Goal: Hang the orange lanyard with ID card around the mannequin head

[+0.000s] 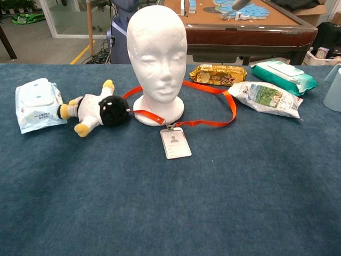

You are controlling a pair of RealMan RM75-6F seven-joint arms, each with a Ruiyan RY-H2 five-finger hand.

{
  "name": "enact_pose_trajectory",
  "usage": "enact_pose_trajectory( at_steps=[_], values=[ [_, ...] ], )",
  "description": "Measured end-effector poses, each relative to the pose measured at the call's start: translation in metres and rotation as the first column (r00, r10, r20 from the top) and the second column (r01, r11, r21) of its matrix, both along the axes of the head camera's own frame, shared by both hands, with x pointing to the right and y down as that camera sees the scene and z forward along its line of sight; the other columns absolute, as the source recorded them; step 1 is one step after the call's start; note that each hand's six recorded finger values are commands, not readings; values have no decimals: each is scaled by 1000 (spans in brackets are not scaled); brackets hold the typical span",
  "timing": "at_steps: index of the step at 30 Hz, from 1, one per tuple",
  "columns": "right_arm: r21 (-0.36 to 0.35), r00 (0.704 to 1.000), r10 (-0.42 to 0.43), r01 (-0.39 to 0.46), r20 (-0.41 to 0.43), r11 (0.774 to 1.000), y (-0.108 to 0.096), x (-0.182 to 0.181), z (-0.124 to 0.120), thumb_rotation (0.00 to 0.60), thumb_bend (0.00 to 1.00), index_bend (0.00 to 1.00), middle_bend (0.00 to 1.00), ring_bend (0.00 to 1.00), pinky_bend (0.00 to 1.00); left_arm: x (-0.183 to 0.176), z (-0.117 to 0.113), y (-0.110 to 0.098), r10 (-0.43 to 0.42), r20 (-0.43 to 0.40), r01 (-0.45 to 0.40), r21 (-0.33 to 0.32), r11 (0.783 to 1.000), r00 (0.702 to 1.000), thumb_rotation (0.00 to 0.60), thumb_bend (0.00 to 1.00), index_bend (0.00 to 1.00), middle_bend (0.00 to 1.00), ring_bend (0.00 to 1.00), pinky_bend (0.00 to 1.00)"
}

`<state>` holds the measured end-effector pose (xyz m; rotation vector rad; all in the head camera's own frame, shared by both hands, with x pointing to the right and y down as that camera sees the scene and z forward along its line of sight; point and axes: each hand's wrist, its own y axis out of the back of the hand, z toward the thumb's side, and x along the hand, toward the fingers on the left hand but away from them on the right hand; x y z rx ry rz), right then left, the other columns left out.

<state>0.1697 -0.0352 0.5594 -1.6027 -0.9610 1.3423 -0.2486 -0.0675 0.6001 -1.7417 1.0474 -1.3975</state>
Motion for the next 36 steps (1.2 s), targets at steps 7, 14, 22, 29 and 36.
enact_pose_trajectory(
  at_steps=[7, 14, 22, 29, 36],
  values=[
    [29, 999, -34, 34, -1, 999, 14, 30, -16, 600, 0, 170, 843, 875, 1000, -52, -13, 12, -77, -12, 77, 5, 997, 997, 0, 110, 0, 93, 152, 440],
    [28, 998, -55, 55, -13, 998, 30, 56, -24, 600, 0, 170, 827, 864, 1000, -90, -18, 33, -110, 2, 110, -10, 994, 994, 0, 110, 0, 94, 157, 439],
    [9, 996, -80, 80, -29, 997, 57, 94, -26, 600, 0, 184, 827, 865, 1000, -134, -17, 74, -139, 10, 139, -25, 990, 990, 24, 111, 0, 108, 169, 440],
    [-25, 992, -115, 113, -50, 993, 87, 123, -24, 600, 0, 184, 828, 867, 1000, -160, -18, 114, -140, 2, 140, -25, 990, 990, 111, 111, 0, 131, 188, 439],
    [-76, 988, -148, 144, -45, 987, 117, 141, -20, 600, 75, 184, 838, 878, 1000, -183, -21, 151, -140, 18, 141, -34, 989, 990, 311, 210, 7, 199, 254, 451]
  ],
)
